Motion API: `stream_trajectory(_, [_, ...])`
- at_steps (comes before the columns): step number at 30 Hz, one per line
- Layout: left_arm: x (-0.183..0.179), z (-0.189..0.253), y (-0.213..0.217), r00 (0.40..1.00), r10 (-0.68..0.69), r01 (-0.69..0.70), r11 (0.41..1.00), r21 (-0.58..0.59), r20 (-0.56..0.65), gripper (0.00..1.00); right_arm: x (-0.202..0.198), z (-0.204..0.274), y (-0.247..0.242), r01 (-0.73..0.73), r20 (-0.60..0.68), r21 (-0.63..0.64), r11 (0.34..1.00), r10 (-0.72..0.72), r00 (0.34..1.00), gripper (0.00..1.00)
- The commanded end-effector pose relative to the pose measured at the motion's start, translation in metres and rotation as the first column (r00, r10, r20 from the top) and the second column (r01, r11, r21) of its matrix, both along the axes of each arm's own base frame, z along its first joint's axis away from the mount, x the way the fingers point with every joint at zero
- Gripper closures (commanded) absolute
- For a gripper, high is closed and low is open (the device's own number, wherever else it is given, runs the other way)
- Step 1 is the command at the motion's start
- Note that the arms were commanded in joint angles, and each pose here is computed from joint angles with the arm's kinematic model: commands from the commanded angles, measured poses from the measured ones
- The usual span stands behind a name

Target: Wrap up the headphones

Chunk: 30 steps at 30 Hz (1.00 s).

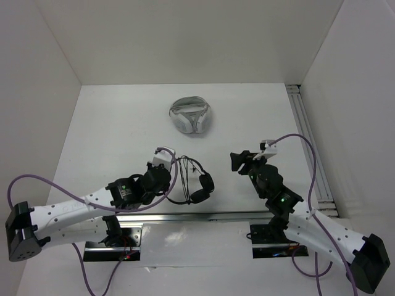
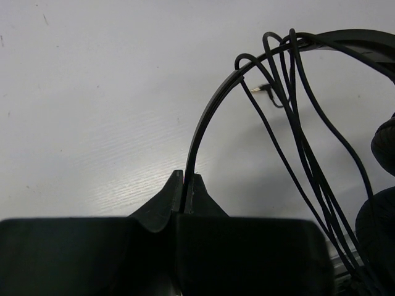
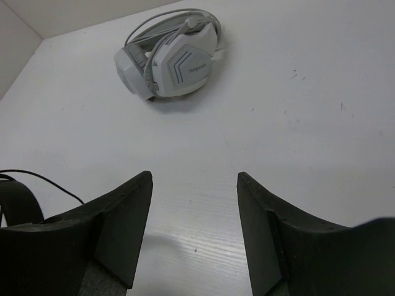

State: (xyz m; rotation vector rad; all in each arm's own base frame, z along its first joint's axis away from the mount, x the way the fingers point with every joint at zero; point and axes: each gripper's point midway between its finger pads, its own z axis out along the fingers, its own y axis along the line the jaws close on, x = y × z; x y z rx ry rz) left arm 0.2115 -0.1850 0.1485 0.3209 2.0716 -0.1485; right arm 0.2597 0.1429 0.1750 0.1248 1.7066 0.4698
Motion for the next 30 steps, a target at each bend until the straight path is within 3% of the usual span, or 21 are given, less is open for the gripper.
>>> stream_trajectory(1, [0.006,0.011,-0.019,1.0,0.004,-0.003,0.996,-0.085,0.009,1.0,0.001,0.016,0.004,-0.016,0.018,0.003,1.0,0.016,1.0,0.35])
stream_trajectory(10, [0.014,-0.002,-0.034,1.0,0.0,0.0,0.999,-0.051,-0.004,1.0,0.002,0.018,0.003,-0.019,0.018,-0.03,0.999,0.019,1.0,0.35])
stream_trajectory(22, [-0.003,0.048,-0.015,0.999,-0.01,0.017,0.98,-0.198,0.035,1.0,0.003,0.014,0.008,-0.037,0.014,-0.03,0.999,0.037,0.999,0.35])
stream_trajectory(30, [-0.012,0.041,-0.011,0.998,-0.034,0.029,0.994,-0.101,-0.053,1.0,0.003,0.016,0.011,-0.048,0.016,-0.037,0.998,0.049,0.999,0.35])
